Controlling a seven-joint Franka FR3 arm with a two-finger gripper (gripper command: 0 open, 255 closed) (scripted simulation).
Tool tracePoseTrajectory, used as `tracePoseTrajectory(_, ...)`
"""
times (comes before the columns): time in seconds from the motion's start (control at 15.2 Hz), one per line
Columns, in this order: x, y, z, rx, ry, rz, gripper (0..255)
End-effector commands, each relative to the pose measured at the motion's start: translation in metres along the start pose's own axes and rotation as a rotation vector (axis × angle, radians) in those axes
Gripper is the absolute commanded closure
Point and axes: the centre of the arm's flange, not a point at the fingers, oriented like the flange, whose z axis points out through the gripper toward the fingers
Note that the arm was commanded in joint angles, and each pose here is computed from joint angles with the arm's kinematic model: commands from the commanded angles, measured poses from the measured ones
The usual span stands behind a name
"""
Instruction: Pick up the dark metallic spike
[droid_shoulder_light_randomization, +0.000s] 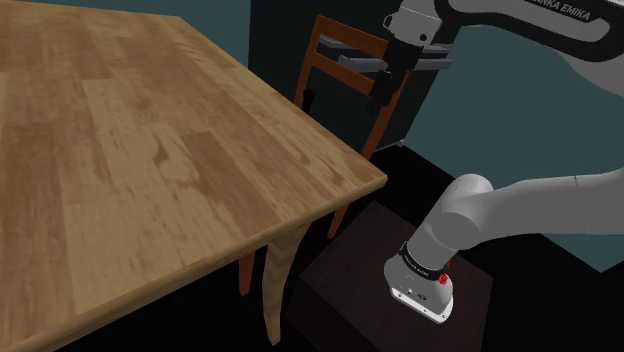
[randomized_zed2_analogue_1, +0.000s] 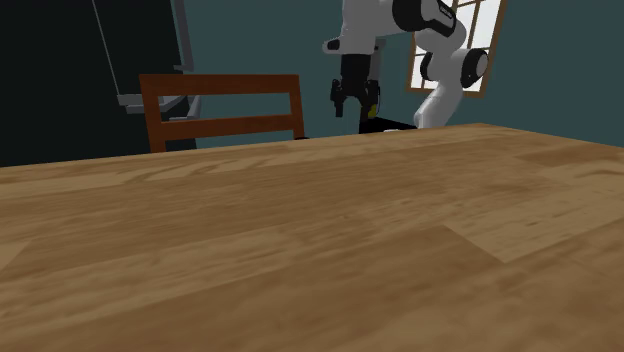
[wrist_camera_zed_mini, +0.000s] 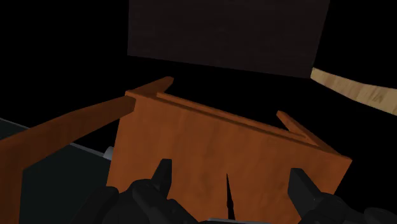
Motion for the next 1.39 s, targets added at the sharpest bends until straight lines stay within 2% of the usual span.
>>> tracePoseTrajectory(0.0,0.000,0.000,0.000,0.000,0.000,0.000,0)
tracePoseTrajectory(0.92,0.196,-0.049,0.025,-0.152,-0.091,0.054,0)
tracePoseTrajectory(0.99,0.205,-0.051,0.027,-0.159,-0.096,0.057,0)
tracePoseTrajectory(1.32,0.204,-0.051,0.053,-0.159,-0.096,0.057,0)
